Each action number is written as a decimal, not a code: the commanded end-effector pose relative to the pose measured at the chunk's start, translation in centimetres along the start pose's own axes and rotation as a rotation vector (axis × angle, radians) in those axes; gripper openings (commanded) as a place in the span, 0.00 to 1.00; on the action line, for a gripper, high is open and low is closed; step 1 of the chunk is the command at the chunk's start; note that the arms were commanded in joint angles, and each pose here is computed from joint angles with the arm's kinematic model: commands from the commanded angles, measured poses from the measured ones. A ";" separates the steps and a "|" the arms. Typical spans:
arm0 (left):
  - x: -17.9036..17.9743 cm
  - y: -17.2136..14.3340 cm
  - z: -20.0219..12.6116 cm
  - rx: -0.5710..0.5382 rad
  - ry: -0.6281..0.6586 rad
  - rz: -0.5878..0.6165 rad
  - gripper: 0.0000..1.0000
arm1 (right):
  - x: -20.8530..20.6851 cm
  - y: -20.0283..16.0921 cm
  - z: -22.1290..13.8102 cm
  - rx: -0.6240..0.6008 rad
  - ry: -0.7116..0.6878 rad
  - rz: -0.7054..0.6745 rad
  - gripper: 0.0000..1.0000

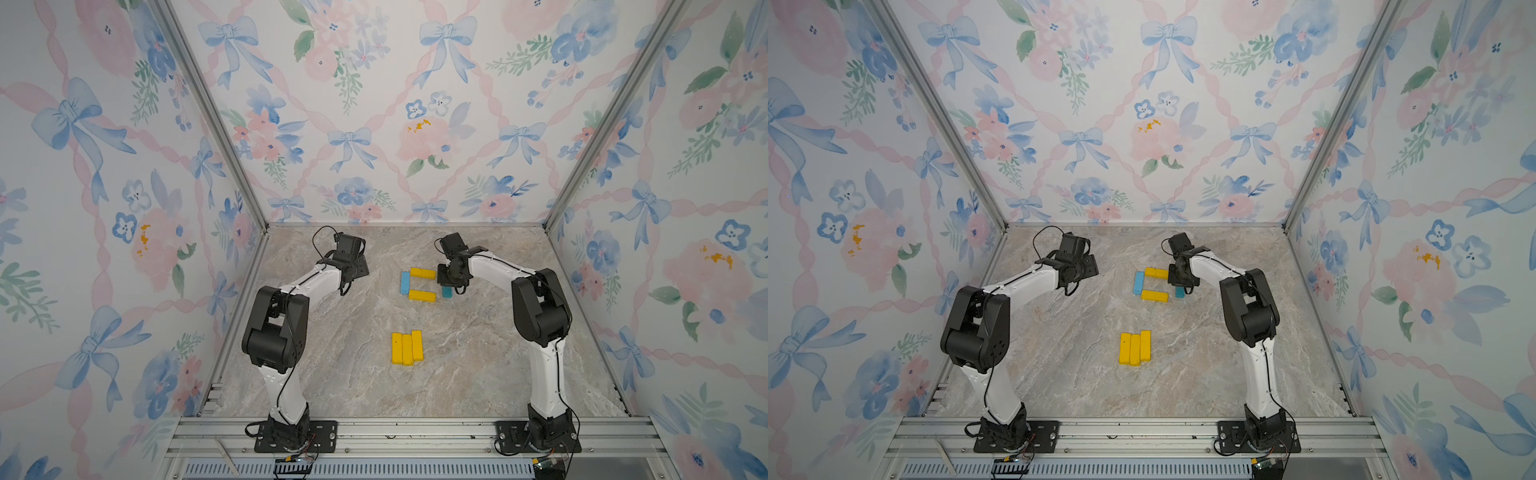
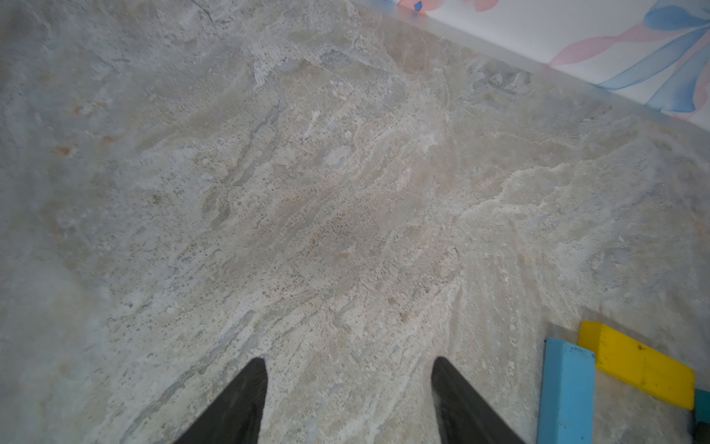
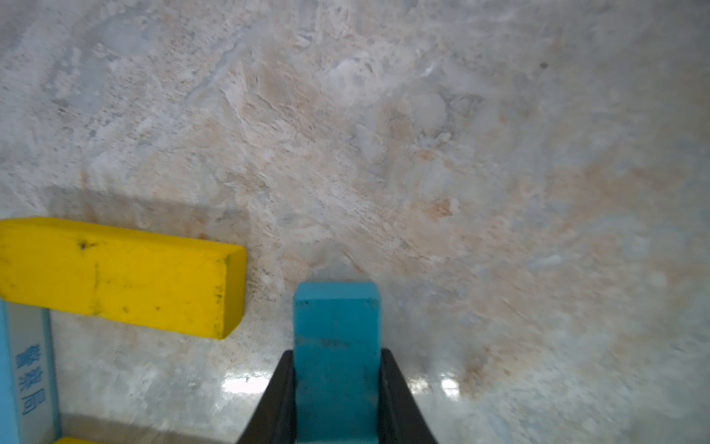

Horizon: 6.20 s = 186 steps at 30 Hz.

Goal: Assemble the number 8 with building blocks
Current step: Assemble the building block at the center of the board.

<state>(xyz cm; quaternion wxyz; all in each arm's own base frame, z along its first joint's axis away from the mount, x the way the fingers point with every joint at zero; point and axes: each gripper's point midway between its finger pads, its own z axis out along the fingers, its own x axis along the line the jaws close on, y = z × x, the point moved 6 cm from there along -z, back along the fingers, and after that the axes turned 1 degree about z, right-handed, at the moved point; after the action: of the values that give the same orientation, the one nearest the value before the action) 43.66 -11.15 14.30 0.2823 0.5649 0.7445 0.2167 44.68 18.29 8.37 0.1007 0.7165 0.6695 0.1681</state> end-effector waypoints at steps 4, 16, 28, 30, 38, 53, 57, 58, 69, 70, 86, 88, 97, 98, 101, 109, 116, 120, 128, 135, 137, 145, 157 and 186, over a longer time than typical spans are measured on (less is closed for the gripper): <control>0.6 0.4 -0.6 -0.014 0.011 0.019 0.71 | 1.5 -1.5 1.2 0.071 0.019 -0.013 0.27; 0.8 0.6 -0.7 -0.016 0.010 0.013 0.71 | 2.3 -1.8 1.5 0.079 0.036 -0.011 0.28; 0.9 0.8 -0.7 -0.018 0.011 0.010 0.71 | 2.8 -2.0 1.9 0.093 0.028 -0.019 0.33; 0.9 0.7 -0.6 -0.017 0.012 0.011 0.71 | 2.7 -2.1 1.9 0.096 0.023 -0.026 0.41; 0.9 0.7 -0.6 -0.017 0.011 0.011 0.71 | 3.2 -2.6 2.1 0.094 0.022 -0.055 0.65; -0.9 -2.3 -3.2 -0.035 0.030 0.086 0.70 | 1.7 -0.8 -11.6 -0.214 0.047 -0.050 0.76; -3.1 -5.9 -5.4 -0.026 -0.006 0.149 0.70 | -0.2 -0.5 -17.8 -0.377 0.177 0.080 0.76; -3.6 -7.2 -5.9 -0.004 -0.035 0.153 0.71 | -0.7 -0.6 -18.6 -0.386 0.294 0.169 0.76; -6.5 -15.3 -10.6 0.063 -0.200 0.174 0.79 | -3.2 -0.5 -15.9 -0.294 1.016 0.576 0.98; -6.3 -15.6 -10.7 0.070 -0.201 0.170 0.79 | -3.8 -0.4 -15.7 -0.314 1.077 0.627 0.98; -5.5 -21.4 -11.1 0.095 -0.143 0.173 0.74 | -10.5 -6.9 -14.9 -0.240 0.311 0.480 0.77; -5.8 -21.7 -11.2 0.086 -0.141 0.188 0.74 | -9.4 -7.4 -16.1 -0.248 0.131 0.320 0.84; -5.8 -23.9 -9.8 0.126 -0.112 0.236 0.73 | -7.4 -8.1 -15.6 -0.190 0.058 0.160 0.81; -5.7 -24.1 -9.6 0.132 -0.104 0.242 0.73 | -7.2 -8.1 -15.4 -0.183 0.066 0.163 0.81; -5.5 -24.5 -9.3 0.137 -0.092 0.253 0.72 | -6.8 -8.2 -15.2 -0.178 0.077 0.159 0.82; -5.0 -25.3 -8.7 0.157 -0.069 0.275 0.56 | -6.5 -8.0 -14.7 -0.161 0.076 0.146 0.82; -5.0 -25.7 -9.2 0.160 -0.081 0.269 0.48 | -6.4 -7.9 -14.2 -0.146 0.071 0.148 0.79; -5.1 -26.5 -8.9 0.172 -0.072 0.284 0.51 | -6.3 -7.9 -14.2 -0.142 0.072 0.144 0.78; -5.8 -26.7 -8.4 0.177 -0.067 0.319 0.30 | -6.4 -8.3 -14.1 -0.134 0.067 0.138 0.78; -5.2 -24.9 -7.4 0.151 -0.032 0.321 0.31 | -6.3 -8.5 -13.7 -0.129 0.068 0.137 0.78; -5.2 -24.0 -6.8 0.144 -0.020 0.325 0.32 | -6.3 -8.6 -13.5 -0.126 0.067 0.134 0.78; -7.4 -20.7 -4.1 0.123 -0.013 0.363 0.32 | -6.2 -8.9 -12.8 -0.114 0.064 0.128 0.78; -10.0 -18.9 -1.7 0.125 -0.038 0.369 0.32 | -6.4 -9.2 -12.3 -0.106 0.053 0.114 0.78; -11.2 -15.9 -0.7 0.082 -0.047 0.361 0.32 | -5.9 -8.7 -11.5 -0.092 0.058 0.096 0.77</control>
<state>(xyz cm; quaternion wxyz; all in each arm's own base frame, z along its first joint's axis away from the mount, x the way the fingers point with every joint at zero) 33.89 -26.45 7.46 0.2550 0.6936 0.6361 0.2218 31.78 11.79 15.12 0.1061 0.7460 0.6180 0.2242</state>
